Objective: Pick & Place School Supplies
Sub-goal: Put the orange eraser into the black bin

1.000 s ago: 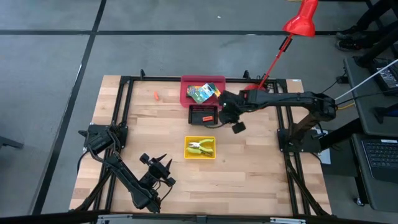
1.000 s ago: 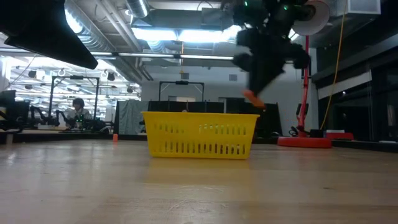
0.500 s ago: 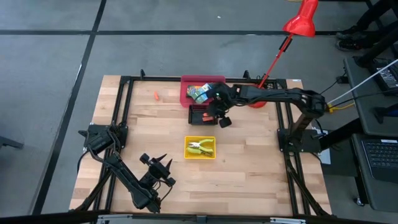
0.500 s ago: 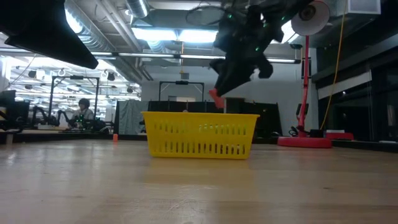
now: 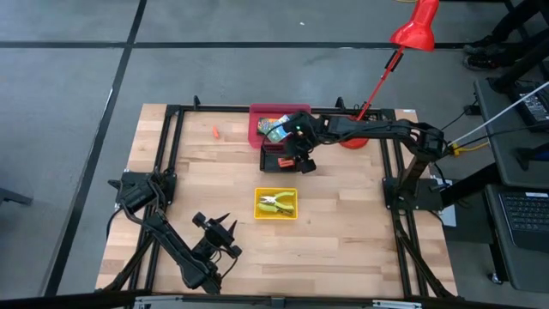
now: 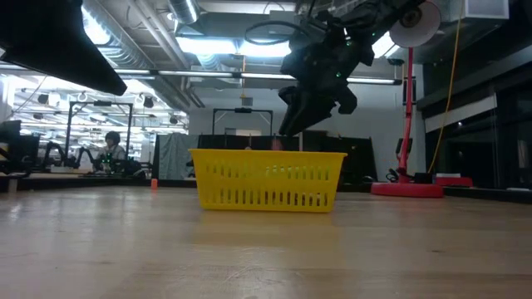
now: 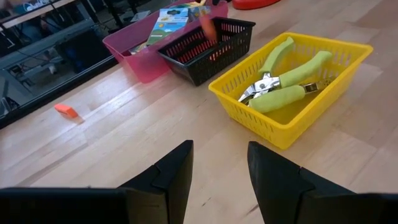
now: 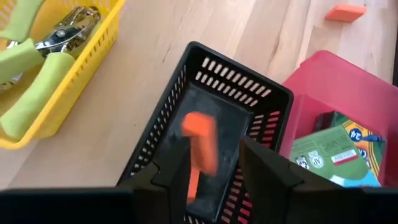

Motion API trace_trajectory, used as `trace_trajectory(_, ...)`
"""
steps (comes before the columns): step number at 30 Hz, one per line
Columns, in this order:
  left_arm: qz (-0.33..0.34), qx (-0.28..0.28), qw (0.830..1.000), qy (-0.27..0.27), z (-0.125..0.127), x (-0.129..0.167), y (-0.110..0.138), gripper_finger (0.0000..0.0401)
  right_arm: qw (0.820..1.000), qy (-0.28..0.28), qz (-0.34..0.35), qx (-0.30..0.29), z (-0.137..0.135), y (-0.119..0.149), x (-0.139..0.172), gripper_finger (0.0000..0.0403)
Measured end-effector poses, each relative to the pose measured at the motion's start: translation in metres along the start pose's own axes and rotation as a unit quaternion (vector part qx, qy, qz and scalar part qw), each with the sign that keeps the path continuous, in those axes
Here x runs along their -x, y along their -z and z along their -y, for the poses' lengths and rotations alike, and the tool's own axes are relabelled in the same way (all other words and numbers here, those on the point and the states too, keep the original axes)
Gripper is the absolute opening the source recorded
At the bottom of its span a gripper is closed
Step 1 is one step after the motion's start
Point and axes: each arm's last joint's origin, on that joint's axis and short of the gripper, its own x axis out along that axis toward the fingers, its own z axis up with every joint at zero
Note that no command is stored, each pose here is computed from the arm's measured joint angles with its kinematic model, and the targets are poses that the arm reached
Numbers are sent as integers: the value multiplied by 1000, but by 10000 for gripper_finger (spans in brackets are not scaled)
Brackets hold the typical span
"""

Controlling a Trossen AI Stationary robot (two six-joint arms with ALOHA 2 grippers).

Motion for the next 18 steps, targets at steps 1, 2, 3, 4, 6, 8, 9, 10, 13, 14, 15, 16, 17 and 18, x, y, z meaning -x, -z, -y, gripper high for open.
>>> trace_trajectory(1, -1, 0, 1000, 0, 0, 0, 0, 150, 1000, 0, 0, -2, 0, 0, 0, 141)
trace_trajectory(2, -1, 0, 1000, 0, 0, 0, 0, 150, 1000, -1, 1, -4, 0, 0, 0, 145)
trace_trajectory(3, -1, 0, 1000, 0, 0, 0, 0, 150, 1000, -2, 2, -8, 0, 0, 0, 147)
trace_trajectory(4, -1, 0, 1000, 0, 0, 0, 0, 150, 1000, -3, 3, -11, 0, 0, 0, 149)
trace_trajectory(6, -2, 0, 1000, -1, 0, 0, 0, 150, 1000, -4, 1, -17, 0, 0, 0, 149)
trace_trajectory(8, -18, 1, 1000, -9, -1, 0, 1, 150, 999, -12, 7, -29, -2, -1, 0, 149)
trace_trajectory(9, -31, 4, 999, -19, -2, 0, 2, 150, 999, -22, 14, -40, -4, -3, 0, 149)
trace_trajectory(10, -45, 11, 998, -32, -3, 0, 2, 150, 998, -34, 24, -50, -7, -5, 1, 150)
trace_trajectory(13, -80, 43, 994, -67, -7, -1, 2, 150, 993, -64, 49, -84, -19, -18, 5, 150)
trace_trajectory(14, -89, 48, 992, -71, -7, -1, 1, 150, 991, -71, 52, -98, -24, -23, 6, 150)
trace_trajectory(15, -98, 59, 991, -70, -8, 0, -1, 150, 989, -76, 56, -110, -30, -28, 8, 150)
trace_trajectory(16, -105, 73, 990, -64, -8, 1, -5, 150, 988, -84, 58, -117, -37, -34, 10, 150)
trace_trajectory(17, -109, 83, 989, -59, -8, 1, -9, 150, 986, -96, 64, -122, -44, -39, 12, 150)
trace_trajectory(18, -115, 92, 987, -56, -9, 3, -13, 150, 984, -109, 73, -123, -51, -45, 15, 150)
